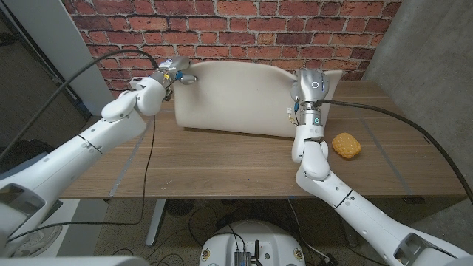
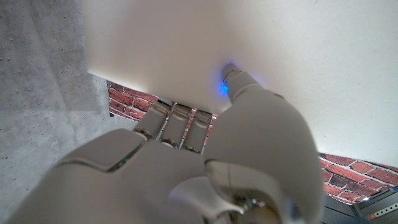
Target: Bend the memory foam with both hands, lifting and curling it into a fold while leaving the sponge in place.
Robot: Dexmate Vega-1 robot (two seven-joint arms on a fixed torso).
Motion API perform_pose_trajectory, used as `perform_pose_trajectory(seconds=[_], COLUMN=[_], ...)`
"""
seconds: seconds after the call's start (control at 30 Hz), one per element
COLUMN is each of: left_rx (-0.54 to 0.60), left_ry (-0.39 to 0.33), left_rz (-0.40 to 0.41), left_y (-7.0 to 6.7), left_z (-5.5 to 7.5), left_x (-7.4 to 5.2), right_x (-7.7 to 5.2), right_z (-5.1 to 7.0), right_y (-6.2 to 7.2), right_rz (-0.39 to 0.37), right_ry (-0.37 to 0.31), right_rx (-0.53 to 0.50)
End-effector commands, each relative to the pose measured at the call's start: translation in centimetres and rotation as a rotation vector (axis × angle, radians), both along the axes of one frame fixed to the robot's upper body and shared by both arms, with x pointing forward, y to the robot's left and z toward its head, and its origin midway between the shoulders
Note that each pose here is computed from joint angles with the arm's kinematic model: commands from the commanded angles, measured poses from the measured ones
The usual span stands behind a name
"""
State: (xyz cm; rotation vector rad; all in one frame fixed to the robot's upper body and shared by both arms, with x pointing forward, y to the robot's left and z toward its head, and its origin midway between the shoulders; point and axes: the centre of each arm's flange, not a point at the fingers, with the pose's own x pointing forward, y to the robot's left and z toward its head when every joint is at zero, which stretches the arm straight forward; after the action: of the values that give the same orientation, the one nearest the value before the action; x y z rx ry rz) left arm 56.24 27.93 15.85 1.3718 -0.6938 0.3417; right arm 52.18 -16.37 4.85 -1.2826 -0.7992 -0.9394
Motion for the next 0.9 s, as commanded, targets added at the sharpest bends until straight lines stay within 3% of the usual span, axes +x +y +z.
perform_pose_trajectory(seconds=[0.03,0.43,0.73,0.9], left_rx=[0.011,0.013,0.002,0.002], left_ry=[-0.026,-0.002,0.012,0.009], left_rz=[0.057,0.114,0.146,0.161], left_y=[-2.5,-3.7,-4.3,-4.8], left_z=[0.1,-0.5,-0.9,-0.7], left_x=[2.0,4.0,5.5,6.1], right_x=[2.4,4.5,4.9,4.4], right_z=[0.9,1.6,1.2,0.6], right_y=[-1.5,-1.5,-1.4,-1.4], right_rz=[0.011,0.01,0.009,-0.009], right_ry=[-0.006,-0.002,0.009,-0.031], right_rx=[-0.02,-0.06,-0.067,-0.04])
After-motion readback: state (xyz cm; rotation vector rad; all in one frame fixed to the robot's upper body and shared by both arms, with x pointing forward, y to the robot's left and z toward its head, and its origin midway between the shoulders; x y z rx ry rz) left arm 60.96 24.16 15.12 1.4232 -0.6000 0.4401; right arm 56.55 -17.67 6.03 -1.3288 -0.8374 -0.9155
